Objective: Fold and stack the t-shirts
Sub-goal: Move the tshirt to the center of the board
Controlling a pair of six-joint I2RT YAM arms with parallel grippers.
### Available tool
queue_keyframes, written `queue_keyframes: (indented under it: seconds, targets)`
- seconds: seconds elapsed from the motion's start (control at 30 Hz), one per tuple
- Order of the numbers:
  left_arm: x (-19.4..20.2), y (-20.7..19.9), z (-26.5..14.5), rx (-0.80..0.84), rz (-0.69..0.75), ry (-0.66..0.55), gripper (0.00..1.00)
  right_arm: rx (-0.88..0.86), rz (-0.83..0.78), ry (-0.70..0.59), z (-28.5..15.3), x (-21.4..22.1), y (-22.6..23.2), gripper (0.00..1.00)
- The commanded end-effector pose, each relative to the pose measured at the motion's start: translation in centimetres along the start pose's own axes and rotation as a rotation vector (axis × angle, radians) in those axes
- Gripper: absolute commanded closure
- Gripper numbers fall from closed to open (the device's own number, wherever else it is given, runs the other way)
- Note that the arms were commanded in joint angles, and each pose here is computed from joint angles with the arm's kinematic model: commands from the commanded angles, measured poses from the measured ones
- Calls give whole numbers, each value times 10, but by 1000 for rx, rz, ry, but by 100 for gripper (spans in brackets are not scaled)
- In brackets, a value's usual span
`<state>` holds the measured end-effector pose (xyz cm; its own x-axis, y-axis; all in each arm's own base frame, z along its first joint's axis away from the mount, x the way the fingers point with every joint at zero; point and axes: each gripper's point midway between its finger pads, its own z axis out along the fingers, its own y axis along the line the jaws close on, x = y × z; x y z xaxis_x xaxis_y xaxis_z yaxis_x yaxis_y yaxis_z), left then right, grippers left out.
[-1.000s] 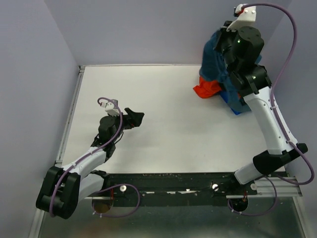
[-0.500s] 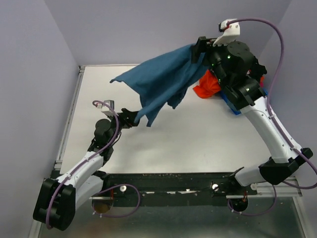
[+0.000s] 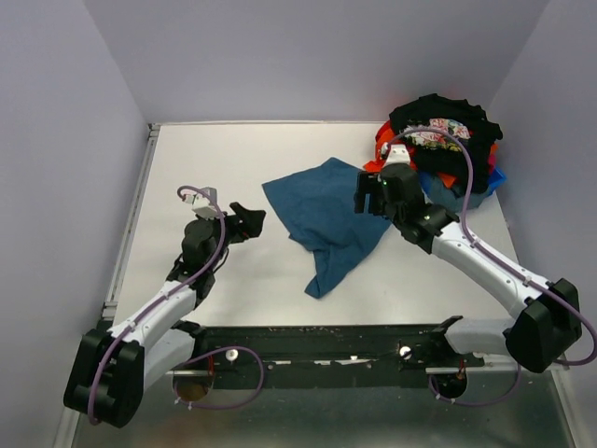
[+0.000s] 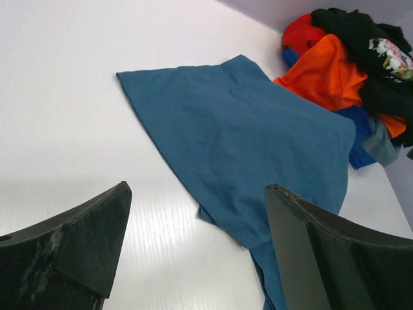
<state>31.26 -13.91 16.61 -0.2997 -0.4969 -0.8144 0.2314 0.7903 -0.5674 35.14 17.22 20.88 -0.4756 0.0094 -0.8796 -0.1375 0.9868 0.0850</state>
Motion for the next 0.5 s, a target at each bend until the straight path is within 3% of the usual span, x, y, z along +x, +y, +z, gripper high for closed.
queue_keyframes:
  seconds: [0.0,0.1,0.2,0.47]
  targets:
    - [8,11,15,-76,-20,61,4,-120,83,26,-6,20,18,18]
    - [17,17,28,-124,-51,119,4,-240,106,115,-11,52,41,24]
    - [15,27,42,-206,-66,138,5,-306,77,211,-19,92,70,24]
    - [11,51,86,-370,-81,187,11,-320,25,371,-46,164,107,27]
